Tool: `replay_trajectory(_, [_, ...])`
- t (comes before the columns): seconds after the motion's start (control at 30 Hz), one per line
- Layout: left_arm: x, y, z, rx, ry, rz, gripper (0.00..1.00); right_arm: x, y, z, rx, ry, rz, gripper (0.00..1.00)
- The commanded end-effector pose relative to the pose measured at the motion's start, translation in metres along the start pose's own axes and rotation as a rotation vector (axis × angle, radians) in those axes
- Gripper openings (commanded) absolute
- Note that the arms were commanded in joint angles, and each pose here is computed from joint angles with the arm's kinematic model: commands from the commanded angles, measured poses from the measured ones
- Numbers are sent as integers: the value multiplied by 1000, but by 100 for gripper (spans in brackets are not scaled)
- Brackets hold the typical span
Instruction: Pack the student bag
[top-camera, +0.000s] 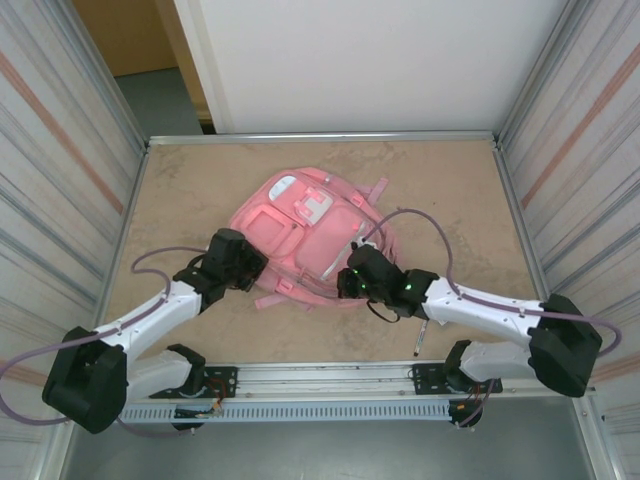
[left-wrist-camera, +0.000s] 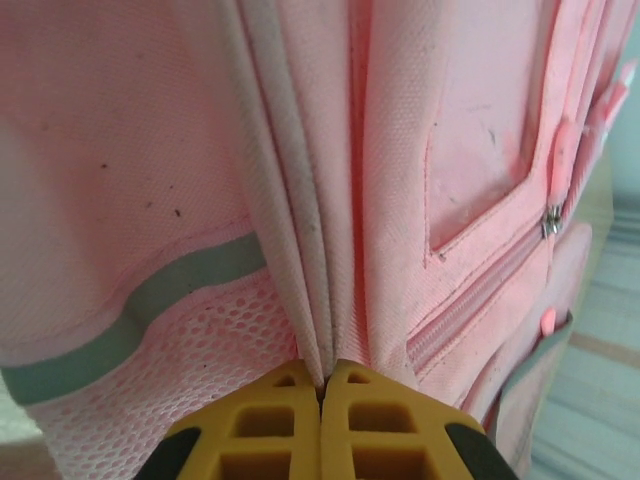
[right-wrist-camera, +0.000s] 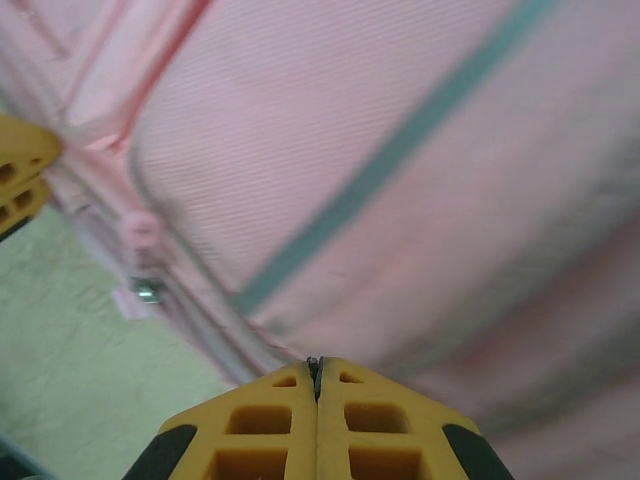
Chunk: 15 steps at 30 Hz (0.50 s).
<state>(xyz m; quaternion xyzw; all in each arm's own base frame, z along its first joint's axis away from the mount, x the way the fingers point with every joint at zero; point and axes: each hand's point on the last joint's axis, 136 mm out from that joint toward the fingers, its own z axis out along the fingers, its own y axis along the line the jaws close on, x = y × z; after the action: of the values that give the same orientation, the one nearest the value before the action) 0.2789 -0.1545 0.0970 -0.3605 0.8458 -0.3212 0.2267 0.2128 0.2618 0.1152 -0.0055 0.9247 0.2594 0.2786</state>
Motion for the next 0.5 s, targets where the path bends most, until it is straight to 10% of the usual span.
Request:
replay_trajectory(0.0, [-23, -1, -10, -13, -117, -9, 0, 8, -36, -10, 121, -2, 55, 0])
replay_trajectory(0.07, [-22, -2, -9, -8, -109, -12, 0, 8, -26, -12, 66, 4, -1, 0])
replay_trajectory(0.23, [-4, -10, -6, 23, -2, 0, 0, -4, 16, -21, -27, 121, -25, 47])
replay_trajectory(0.47, [6, -4, -7, 36, 26, -14, 0, -7, 51, 5, -15, 269, 325, 56])
